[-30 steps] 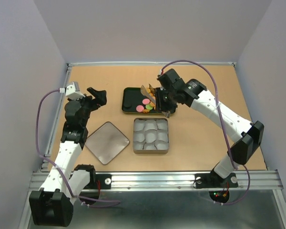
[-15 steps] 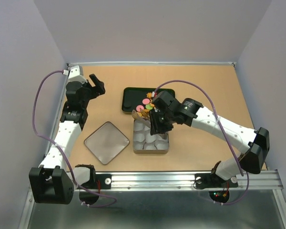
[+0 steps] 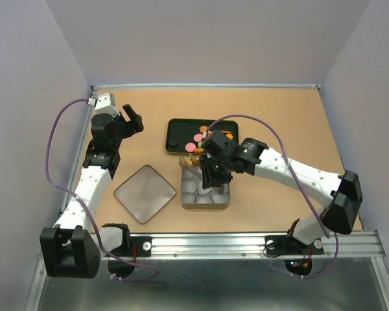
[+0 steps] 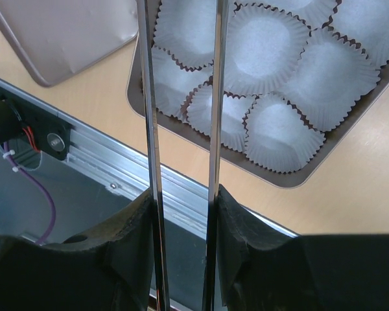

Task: Pack the cookies

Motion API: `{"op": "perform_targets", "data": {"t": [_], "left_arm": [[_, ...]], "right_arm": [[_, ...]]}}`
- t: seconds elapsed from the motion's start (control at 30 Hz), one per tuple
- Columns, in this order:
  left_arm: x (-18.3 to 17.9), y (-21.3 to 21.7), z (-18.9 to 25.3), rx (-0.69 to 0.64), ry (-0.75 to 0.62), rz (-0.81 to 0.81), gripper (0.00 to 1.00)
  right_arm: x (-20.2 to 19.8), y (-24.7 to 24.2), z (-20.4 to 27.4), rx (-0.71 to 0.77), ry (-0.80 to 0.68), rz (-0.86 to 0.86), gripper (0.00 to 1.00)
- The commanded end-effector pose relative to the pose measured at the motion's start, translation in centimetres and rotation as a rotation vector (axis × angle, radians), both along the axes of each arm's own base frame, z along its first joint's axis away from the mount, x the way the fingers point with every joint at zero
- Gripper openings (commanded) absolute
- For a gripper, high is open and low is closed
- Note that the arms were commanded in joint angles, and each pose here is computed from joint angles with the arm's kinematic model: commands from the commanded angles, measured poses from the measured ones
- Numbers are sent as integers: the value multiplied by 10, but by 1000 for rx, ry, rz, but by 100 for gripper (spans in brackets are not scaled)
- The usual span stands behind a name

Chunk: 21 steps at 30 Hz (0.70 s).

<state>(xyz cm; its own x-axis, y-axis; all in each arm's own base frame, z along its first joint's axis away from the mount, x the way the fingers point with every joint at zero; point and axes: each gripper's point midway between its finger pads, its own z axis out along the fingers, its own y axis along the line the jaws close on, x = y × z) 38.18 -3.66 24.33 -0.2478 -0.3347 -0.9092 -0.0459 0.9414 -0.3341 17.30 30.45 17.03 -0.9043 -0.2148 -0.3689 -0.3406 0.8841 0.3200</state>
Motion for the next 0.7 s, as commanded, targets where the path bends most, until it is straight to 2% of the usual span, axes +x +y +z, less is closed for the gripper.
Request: {"op": "perform_targets", "data": {"t": [0.0,0.27,0.67], "left_arm": [[-2,6,23,19,-78,14,91],[0,7,23,10,-79,16,91],[-1,5,22,3,-77,6,90]], "right_arm": [[4,7,0,24,-27,-13,36],[-1,-1,-15,-11,-2,-17,36],[7,-3,-24,-47,-24,-38,47]]}}
